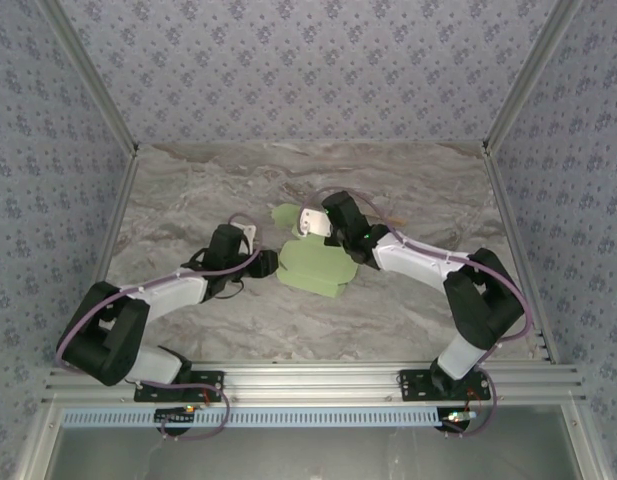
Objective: Fold the paper box
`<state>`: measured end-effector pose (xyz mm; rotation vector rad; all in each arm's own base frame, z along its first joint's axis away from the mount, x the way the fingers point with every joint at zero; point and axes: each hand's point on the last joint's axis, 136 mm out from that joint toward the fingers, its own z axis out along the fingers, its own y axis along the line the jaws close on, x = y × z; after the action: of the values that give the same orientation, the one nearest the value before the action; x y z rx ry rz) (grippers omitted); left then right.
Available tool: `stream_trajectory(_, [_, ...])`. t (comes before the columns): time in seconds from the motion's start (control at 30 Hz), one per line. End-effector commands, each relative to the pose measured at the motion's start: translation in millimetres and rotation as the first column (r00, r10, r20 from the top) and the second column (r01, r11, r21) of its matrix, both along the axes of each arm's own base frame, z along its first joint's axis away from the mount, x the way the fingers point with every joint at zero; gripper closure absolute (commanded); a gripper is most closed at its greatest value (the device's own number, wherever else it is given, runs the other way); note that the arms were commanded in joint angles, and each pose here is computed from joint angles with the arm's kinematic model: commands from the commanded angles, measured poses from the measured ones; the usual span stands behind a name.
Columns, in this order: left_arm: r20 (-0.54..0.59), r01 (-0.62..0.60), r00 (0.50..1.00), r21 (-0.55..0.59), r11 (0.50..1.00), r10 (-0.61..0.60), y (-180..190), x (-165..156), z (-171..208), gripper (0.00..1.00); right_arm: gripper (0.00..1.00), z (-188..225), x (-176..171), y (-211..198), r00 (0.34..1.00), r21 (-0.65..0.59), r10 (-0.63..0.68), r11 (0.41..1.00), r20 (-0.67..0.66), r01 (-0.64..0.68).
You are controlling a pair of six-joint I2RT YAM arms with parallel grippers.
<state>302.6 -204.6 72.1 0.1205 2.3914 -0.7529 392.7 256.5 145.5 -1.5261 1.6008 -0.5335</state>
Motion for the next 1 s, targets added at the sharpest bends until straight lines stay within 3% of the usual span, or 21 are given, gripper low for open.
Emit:
stream_trajectory(0.0, [0.040, -0.080, 0.996, -0.032, 0.996, 0.082, 14, 14, 10, 0.56, 1.00, 15, 10, 5, 0.989, -0.042, 0.047, 0.998, 0.141, -0.041])
stream_trajectory(0.43, [0.175, -0.266, 0.947, -0.046, 0.963, 0.269, 79, 57, 47, 0.54, 1.00, -5, 13, 4, 0.950, -0.142, 0.189, 0.977, 0.247, -0.158])
stream_trajectory(0.67, [0.215, -0.172, 0.963, 0.037, 0.984, 0.160, 79, 100, 47, 0.51, 1.00, -20, 13, -1, 0.943, -0.126, 0.239, 0.969, 0.232, -0.215])
stream_trajectory(0.97, [0.093, 0.011, 0.995, 0.126, 0.992, -0.022, 55, 143, 14, 0.50, 1.00, -23, 19, -9, 0.955, -0.064, 0.222, 0.975, 0.198, -0.214])
